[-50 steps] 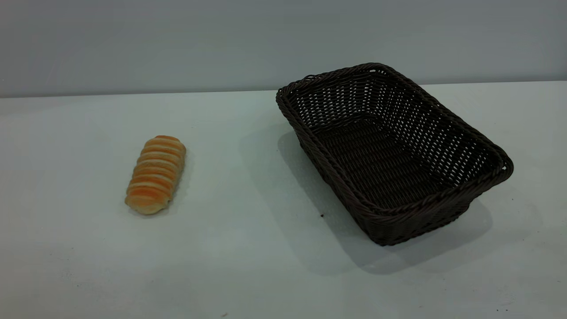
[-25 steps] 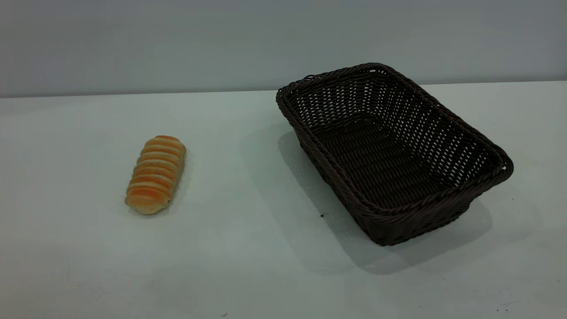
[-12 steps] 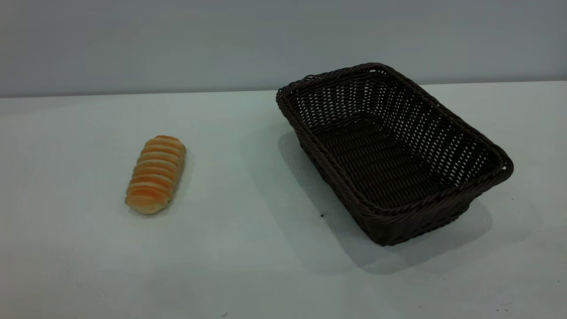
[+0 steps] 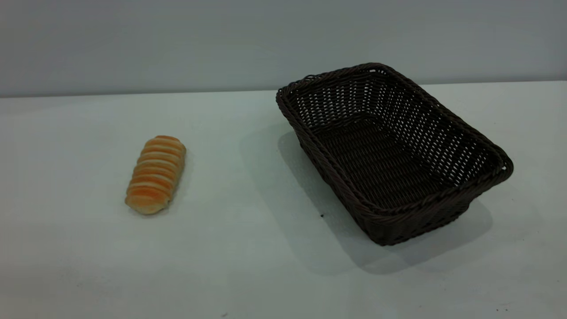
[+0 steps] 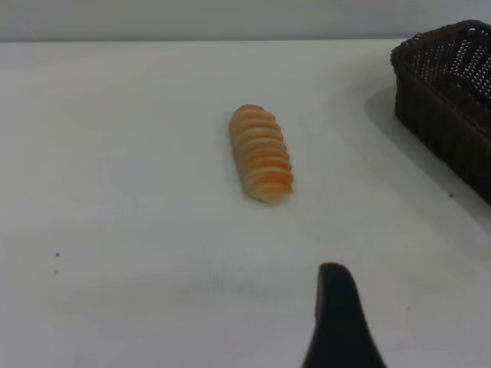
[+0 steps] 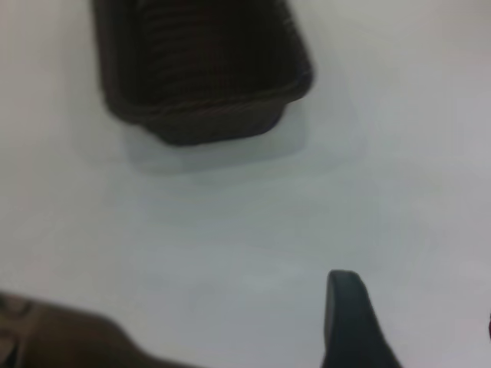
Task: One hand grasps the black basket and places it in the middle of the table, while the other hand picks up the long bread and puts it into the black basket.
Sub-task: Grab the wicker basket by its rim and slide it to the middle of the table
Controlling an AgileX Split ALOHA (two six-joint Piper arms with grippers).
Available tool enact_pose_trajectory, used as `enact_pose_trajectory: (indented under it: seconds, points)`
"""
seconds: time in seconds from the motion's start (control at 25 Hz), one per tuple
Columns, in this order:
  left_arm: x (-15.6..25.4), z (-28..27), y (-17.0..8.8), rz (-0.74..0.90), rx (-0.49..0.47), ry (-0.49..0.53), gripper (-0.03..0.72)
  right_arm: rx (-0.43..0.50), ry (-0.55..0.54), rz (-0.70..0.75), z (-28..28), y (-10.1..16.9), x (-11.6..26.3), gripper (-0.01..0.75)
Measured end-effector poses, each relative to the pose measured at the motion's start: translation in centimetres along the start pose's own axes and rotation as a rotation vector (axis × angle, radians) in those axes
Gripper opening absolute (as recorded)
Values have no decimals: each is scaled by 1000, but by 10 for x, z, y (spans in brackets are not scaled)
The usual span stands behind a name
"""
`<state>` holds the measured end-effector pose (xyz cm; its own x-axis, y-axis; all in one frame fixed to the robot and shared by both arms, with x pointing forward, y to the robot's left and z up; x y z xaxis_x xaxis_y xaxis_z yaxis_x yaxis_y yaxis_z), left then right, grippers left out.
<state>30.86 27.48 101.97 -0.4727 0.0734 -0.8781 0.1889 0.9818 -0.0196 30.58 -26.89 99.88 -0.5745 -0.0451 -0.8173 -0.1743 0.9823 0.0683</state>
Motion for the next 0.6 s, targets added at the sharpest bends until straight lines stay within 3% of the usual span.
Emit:
enact_pose_trajectory:
  seconds: [0.4, 0.6]
  points:
    - [-47, 36, 9, -13, 1, 156, 514, -308, 166, -91, 40, 39, -60, 440]
    - [-56, 48, 11, -14, 3, 201, 514, -445, 264, -93, 72, 55, -67, 440]
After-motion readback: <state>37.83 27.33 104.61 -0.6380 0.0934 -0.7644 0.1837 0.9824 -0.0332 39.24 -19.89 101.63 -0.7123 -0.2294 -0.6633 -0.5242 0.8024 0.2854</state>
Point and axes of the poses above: a point on each arm's last joint axis where the gripper is mounted, z pointing out along that axis toward the gripper, y along the wrist's bending axis when the last joint is at zero, x = y × z, the point moved 8 cm from there along z, pointing out along that axis toward the gripper, and after that the axes turned 7 degrees about z, right-handed, at the moved point
